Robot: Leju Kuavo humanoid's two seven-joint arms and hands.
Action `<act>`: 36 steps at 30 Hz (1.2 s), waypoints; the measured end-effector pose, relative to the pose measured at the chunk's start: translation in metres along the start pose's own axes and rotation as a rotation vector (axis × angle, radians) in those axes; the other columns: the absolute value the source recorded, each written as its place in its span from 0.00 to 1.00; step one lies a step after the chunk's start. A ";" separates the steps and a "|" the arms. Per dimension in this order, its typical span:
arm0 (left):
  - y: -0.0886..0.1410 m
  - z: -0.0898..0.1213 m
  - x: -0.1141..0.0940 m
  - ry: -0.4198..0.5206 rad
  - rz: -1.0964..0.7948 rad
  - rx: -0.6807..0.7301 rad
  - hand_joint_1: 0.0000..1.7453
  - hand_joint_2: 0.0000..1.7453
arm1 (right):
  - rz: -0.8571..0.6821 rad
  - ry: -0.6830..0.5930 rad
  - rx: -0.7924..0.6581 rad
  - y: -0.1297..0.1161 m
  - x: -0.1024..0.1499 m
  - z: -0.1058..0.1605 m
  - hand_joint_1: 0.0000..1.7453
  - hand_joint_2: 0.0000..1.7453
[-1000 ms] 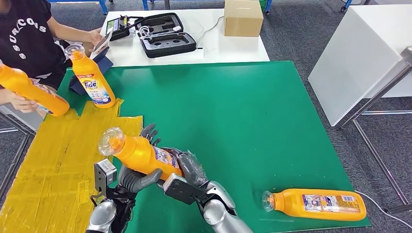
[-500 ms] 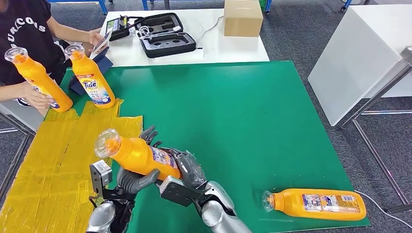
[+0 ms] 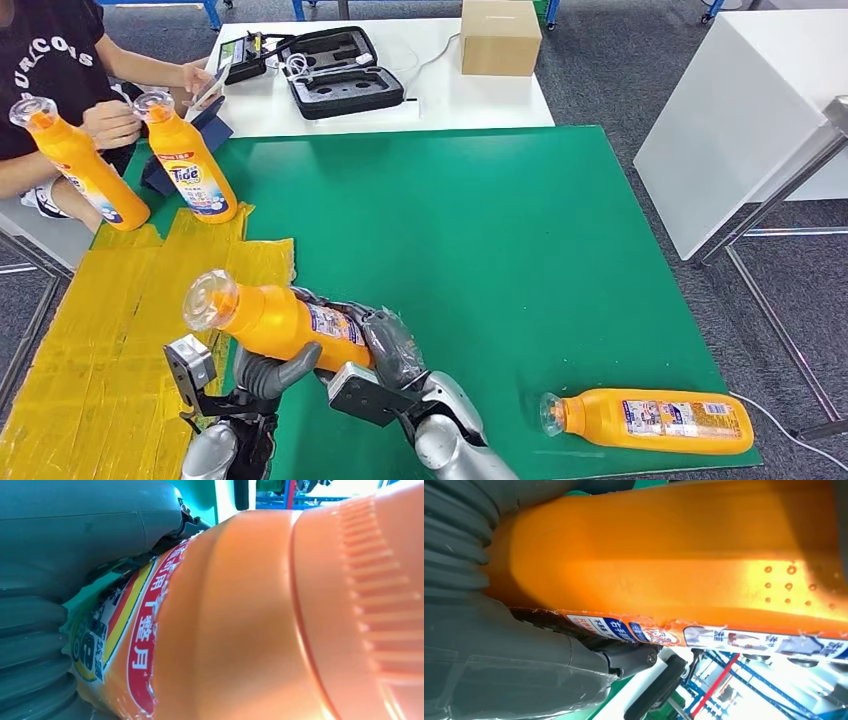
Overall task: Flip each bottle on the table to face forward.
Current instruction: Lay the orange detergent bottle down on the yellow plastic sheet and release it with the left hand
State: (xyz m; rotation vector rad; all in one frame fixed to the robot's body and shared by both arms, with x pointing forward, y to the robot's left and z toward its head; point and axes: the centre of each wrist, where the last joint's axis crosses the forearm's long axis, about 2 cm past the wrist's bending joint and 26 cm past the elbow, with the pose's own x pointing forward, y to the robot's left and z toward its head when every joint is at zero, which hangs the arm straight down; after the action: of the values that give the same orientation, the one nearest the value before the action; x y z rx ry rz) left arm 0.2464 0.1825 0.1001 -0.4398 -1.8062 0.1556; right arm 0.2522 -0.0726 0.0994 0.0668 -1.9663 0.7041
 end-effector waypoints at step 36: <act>0.110 -0.035 -0.011 0.437 -2.054 0.276 1.00 1.00 | -0.039 -0.070 -0.455 -0.112 0.008 0.038 0.00 0.00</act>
State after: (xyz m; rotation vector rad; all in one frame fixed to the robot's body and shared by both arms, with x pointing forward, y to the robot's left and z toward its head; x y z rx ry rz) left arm 0.3062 0.2756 0.0638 1.4935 -1.0264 -1.0031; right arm 0.2556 -0.1821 0.1437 -0.1474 -2.1417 0.2190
